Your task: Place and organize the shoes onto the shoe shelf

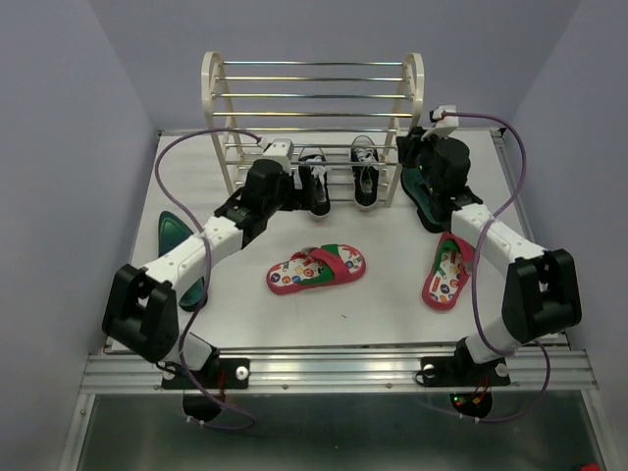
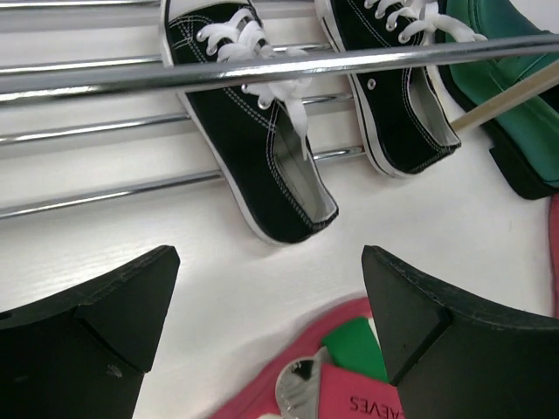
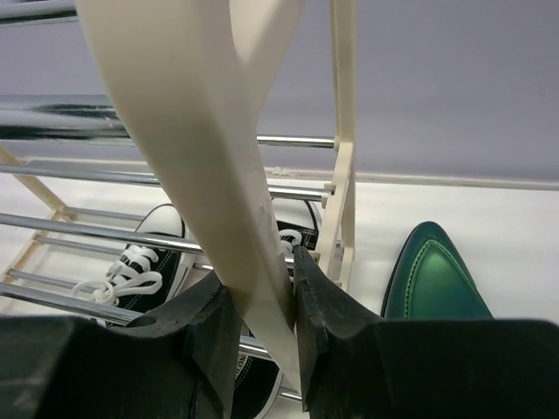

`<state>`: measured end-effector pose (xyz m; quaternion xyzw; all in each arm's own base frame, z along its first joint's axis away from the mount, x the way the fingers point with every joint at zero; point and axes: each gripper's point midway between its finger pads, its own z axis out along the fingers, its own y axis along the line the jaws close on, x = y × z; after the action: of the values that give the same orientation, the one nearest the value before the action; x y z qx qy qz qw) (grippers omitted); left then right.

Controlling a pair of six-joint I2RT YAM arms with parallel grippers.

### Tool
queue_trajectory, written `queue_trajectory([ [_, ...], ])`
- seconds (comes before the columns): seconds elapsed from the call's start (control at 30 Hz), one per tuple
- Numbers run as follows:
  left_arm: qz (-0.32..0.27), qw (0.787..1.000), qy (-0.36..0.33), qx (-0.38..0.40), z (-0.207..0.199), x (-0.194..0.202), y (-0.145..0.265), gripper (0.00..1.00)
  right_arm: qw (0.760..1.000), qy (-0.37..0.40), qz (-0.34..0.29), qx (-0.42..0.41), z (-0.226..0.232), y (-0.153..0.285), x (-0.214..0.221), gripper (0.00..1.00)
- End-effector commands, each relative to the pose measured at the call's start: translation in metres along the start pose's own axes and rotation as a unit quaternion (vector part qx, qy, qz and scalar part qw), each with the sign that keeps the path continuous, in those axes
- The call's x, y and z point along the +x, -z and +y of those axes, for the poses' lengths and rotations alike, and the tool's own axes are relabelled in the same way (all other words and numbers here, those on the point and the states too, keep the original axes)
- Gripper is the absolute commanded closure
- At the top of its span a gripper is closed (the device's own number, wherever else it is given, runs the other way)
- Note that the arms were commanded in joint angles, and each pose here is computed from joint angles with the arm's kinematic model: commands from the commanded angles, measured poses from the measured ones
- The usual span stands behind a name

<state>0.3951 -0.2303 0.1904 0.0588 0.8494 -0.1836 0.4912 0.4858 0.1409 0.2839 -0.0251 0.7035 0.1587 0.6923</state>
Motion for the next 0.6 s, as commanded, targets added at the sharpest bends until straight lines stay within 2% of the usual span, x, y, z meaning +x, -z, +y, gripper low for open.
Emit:
queue_trajectory([
  [0.0, -0.018, 1.0, 0.014, -0.016, 0.013, 0.008, 0.031, 0.01, 0.997, -0.053, 0.05, -0.006, 0.014, 0.011, 0.015, 0.9],
  [0.2, 0.0, 0.999, 0.04, -0.018, 0.023, 0.042, 0.049, 0.01, 0.997, -0.051, 0.059, -0.005, 0.014, 0.014, 0.018, 0.91],
  [0.33, -0.033, 0.996, 0.065, -0.043, 0.036, 0.039, 0.073, 0.01, 0.997, -0.047, 0.062, -0.002, 0.013, 0.017, 0.017, 0.82],
  [0.43, -0.069, 0.991, 0.084, -0.075, 0.05, 0.024, 0.089, 0.01, 0.996, -0.037, 0.077, 0.001, 0.012, 0.018, 0.019, 0.45],
  [0.47, -0.074, 0.989, 0.091, -0.086, 0.054, 0.021, 0.092, 0.01, 0.996, -0.033, 0.082, 0.001, 0.012, 0.017, 0.018, 0.29],
  [0.5, -0.082, 0.985, 0.098, -0.114, 0.064, 0.015, 0.097, 0.01, 0.996, -0.032, 0.076, 0.016, 0.008, 0.015, 0.008, 0.01],
  [0.57, -0.095, 0.978, 0.122, -0.142, 0.072, 0.006, 0.106, 0.01, 0.995, -0.023, 0.091, 0.018, 0.007, 0.02, 0.007, 0.0],
])
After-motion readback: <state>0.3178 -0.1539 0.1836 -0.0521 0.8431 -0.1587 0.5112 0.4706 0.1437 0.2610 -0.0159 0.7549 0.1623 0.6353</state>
